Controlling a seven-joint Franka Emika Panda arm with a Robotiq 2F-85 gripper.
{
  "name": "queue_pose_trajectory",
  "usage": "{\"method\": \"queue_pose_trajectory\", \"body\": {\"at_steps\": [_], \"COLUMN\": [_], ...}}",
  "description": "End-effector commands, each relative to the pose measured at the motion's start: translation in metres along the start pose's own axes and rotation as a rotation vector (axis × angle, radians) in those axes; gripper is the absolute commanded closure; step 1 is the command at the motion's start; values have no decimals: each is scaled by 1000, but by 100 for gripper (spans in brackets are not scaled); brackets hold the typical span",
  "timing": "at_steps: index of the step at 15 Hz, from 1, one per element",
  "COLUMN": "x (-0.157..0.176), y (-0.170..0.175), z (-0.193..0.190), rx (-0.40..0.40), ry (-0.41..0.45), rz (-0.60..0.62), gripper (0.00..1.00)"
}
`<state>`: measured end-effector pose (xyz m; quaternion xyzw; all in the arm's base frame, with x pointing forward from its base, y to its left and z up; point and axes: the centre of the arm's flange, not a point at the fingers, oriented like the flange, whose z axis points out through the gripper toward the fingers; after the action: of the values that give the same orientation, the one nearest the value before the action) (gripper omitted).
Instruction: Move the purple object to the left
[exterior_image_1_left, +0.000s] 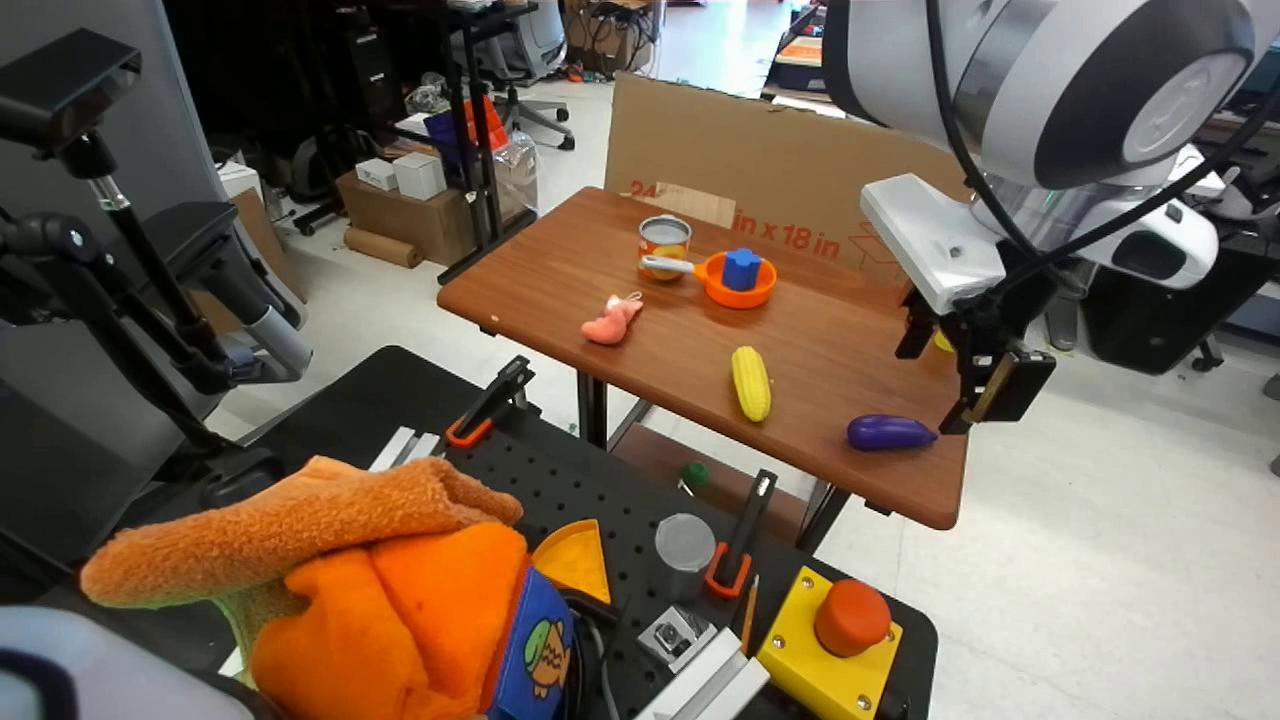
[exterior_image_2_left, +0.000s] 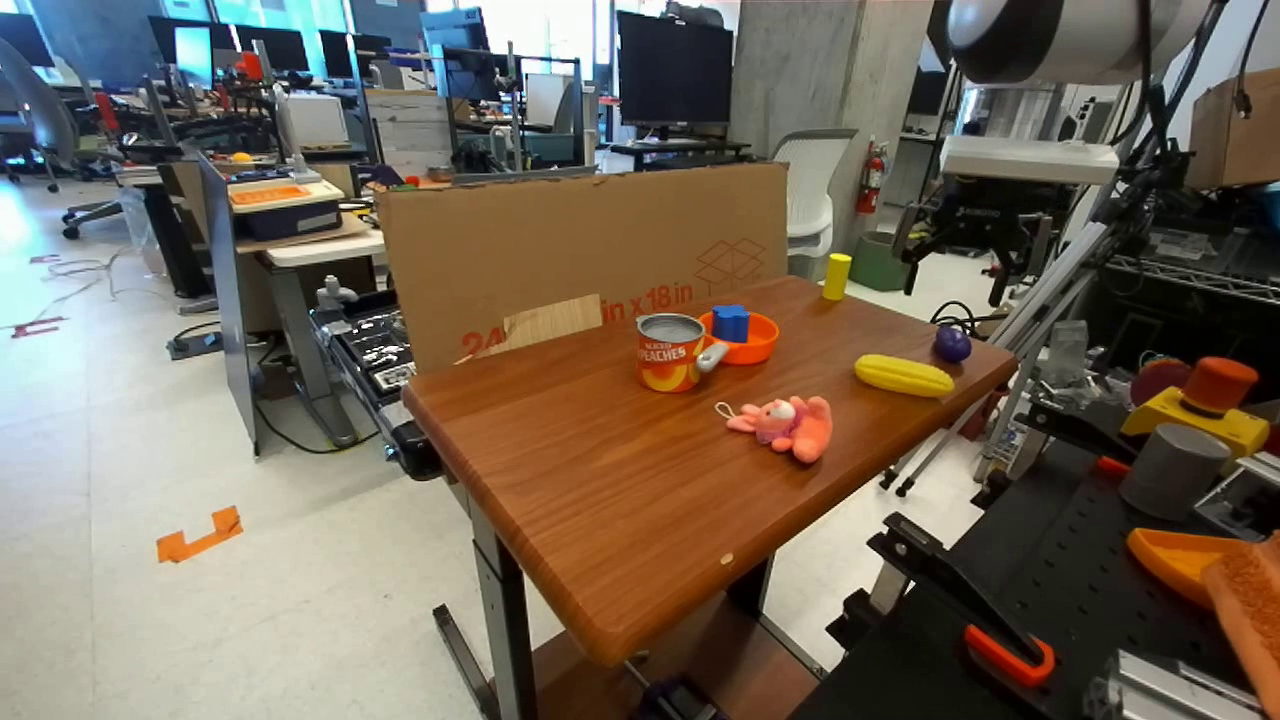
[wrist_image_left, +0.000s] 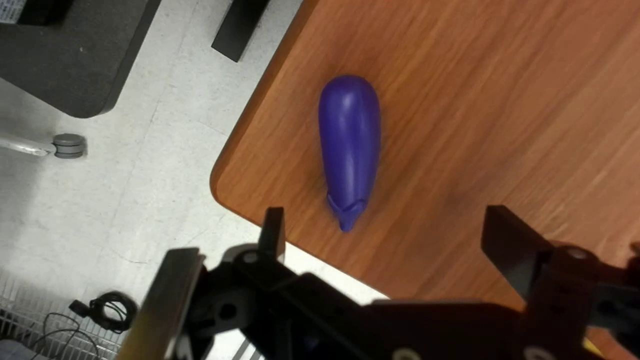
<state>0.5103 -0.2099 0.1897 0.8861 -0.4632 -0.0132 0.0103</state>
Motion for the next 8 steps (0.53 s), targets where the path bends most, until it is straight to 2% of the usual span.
{"method": "queue_pose_trajectory", "body": {"at_steps": [1, 8], "x": [8, -8], "y": [-10, -10], "z": [19, 48], "rx": [-66, -116], "ry": [-6, -23], "rz": [30, 8], "gripper": [0, 0]}}
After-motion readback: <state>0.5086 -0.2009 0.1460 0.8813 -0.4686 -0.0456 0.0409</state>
